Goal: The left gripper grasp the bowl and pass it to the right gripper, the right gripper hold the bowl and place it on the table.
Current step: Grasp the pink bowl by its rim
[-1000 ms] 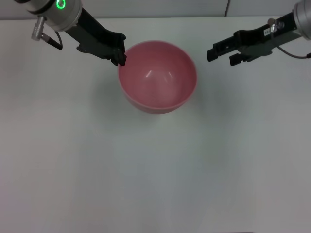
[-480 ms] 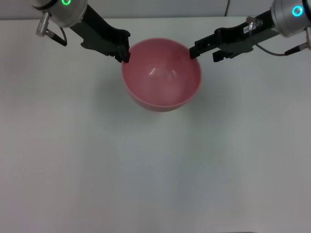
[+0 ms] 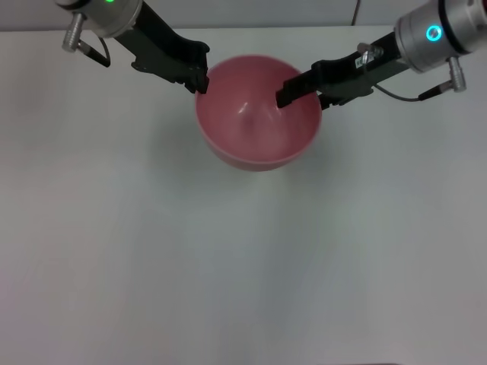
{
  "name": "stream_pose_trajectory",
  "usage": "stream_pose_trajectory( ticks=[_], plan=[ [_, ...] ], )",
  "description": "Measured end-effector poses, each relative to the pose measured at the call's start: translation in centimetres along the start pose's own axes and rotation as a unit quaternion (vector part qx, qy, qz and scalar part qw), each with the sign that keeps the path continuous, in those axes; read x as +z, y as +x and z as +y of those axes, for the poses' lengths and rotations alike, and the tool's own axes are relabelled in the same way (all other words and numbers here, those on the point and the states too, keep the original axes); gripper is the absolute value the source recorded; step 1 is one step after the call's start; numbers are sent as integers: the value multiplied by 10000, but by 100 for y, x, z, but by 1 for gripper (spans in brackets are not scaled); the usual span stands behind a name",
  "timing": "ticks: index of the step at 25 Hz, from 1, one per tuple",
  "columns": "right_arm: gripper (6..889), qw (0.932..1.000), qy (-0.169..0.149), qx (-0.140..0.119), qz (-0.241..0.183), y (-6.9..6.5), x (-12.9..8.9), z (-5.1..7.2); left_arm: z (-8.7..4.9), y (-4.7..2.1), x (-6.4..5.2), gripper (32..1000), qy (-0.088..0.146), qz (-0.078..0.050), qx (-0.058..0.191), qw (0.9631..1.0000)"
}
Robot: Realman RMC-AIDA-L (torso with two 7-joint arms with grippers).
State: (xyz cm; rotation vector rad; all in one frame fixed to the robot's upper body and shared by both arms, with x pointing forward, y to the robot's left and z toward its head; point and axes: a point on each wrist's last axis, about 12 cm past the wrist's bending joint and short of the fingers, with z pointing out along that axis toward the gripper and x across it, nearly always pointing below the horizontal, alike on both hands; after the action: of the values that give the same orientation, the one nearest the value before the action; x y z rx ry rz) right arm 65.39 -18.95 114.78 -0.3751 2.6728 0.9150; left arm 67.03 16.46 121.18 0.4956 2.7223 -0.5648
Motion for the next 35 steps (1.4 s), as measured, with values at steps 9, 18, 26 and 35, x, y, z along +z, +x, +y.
stream_pose_trajectory(
  ticks=[9,18,26,35],
  plan=[
    [820,9998,74,-123,160,29,137,84,2,0,4,65,-3,-4,-4,10000],
    [805,9997,93,-111,190,41,156,89,4,3,6,64,5,-2,-18,10000],
    [784,9990,355,-149,222,50,206,62,0,2,7,64,19,-8,-21,10000],
    [759,9991,374,-110,182,46,211,54,5,2,5,64,43,-27,-47,10000]
  ],
)
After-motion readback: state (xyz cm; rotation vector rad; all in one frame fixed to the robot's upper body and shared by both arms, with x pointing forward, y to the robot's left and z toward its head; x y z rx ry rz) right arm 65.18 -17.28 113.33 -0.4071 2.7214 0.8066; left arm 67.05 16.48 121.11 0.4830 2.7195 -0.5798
